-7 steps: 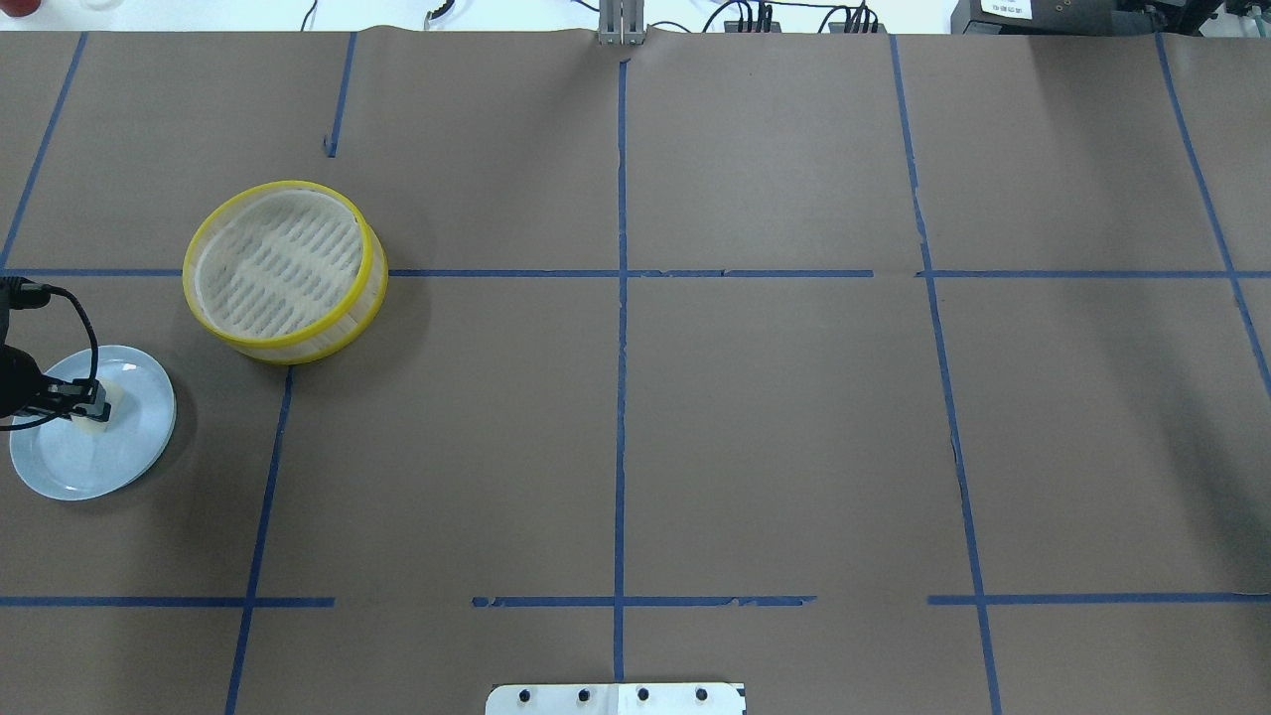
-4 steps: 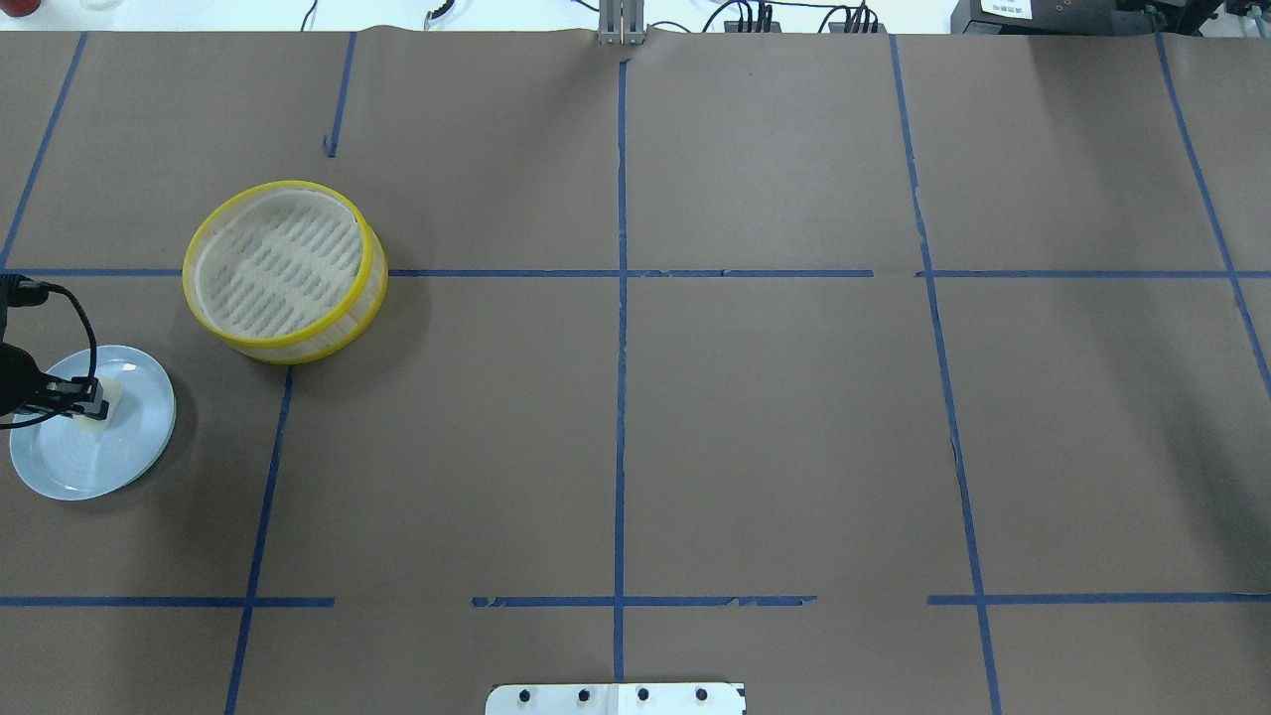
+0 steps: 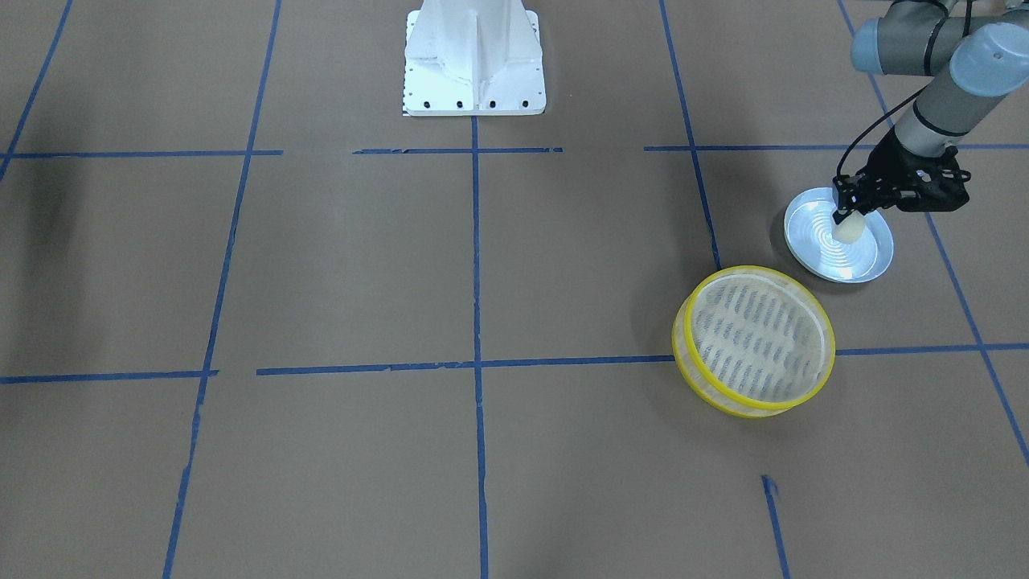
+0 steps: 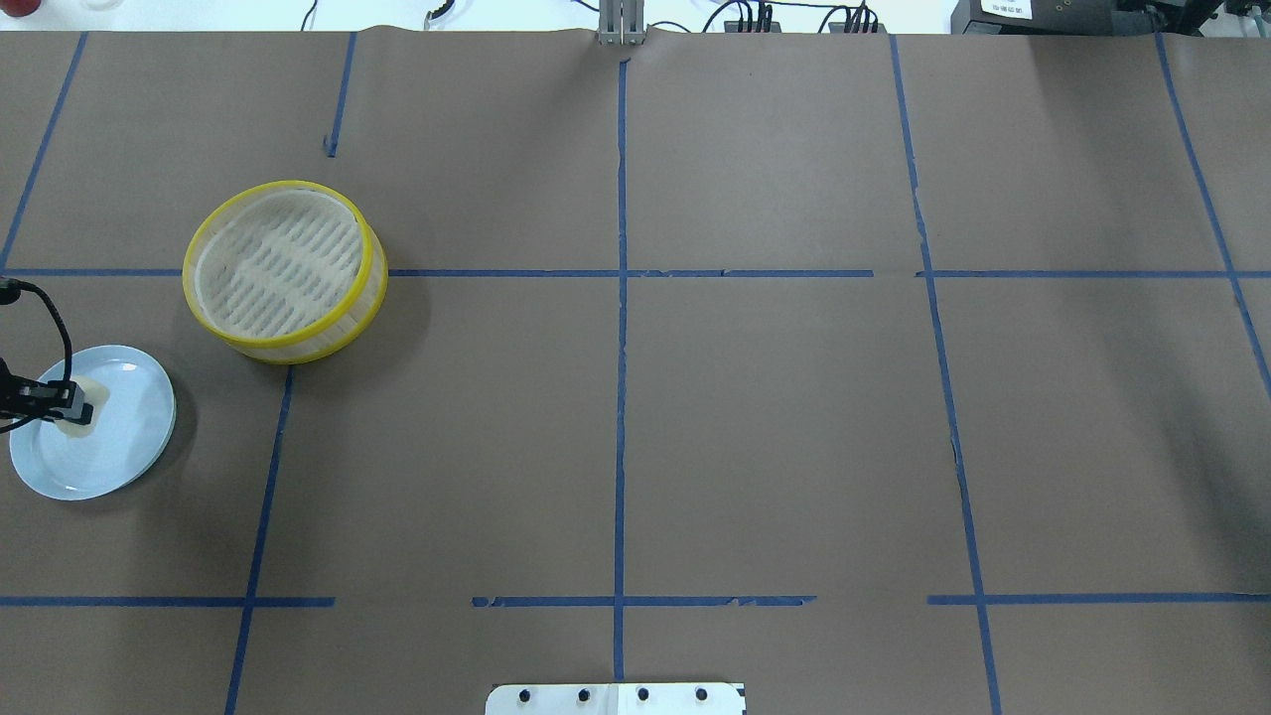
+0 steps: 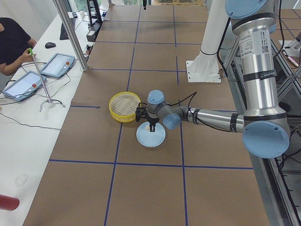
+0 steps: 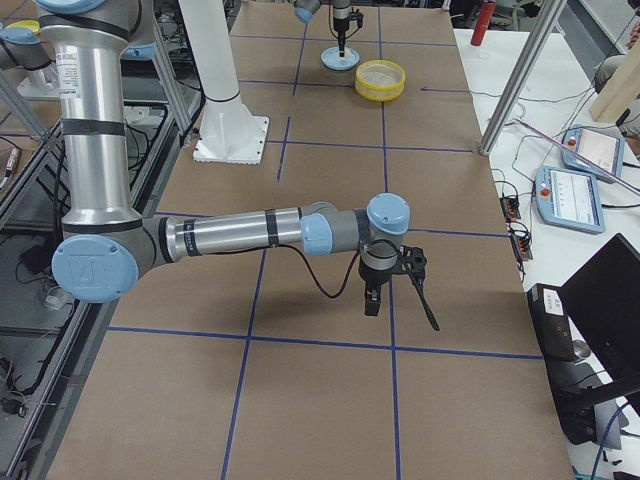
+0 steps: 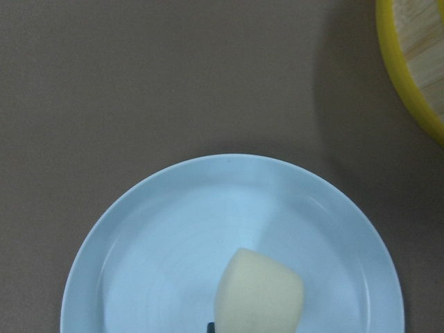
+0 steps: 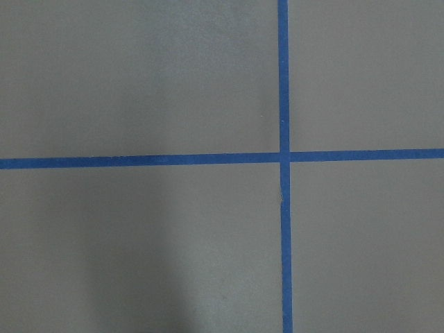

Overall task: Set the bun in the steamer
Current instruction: 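Lift the bun with the left gripper and carry it over the steamer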

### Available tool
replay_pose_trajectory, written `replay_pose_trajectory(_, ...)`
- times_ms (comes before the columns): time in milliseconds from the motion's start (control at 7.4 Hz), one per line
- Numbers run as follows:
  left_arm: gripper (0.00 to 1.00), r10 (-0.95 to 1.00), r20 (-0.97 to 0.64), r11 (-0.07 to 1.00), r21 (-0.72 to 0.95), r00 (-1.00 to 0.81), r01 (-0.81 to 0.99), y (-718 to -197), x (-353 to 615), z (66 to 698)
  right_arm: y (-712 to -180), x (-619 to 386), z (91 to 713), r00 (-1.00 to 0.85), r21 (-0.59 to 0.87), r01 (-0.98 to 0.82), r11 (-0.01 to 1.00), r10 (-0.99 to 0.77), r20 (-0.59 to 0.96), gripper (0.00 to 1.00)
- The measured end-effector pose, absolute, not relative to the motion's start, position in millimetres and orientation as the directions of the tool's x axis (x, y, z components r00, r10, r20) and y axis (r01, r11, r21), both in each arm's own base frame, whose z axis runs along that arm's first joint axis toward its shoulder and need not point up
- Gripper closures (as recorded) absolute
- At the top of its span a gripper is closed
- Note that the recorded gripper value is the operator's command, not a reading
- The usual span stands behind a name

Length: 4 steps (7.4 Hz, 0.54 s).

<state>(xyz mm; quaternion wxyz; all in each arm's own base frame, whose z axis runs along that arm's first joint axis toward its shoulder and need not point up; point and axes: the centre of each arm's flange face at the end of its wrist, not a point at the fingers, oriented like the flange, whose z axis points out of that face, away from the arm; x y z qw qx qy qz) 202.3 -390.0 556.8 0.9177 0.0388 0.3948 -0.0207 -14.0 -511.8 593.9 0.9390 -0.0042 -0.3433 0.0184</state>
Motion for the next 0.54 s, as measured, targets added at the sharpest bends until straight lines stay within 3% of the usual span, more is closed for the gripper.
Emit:
replay_pose_trajectory(270,0.69,-0.014,-0.684,0.994,0.069,0.729,0.084,-410,164,515,-512,-14,594,0.764,-0.021,-0.032,0.999,0.037,0.645,0.0)
replay_pose_trajectory(541,0.69,-0.022,-0.642,0.994,0.071,0.767,0.087,-465,154,454,-512,-14,594,0.764,-0.021,-0.032,0.999,0.037,0.645,0.0)
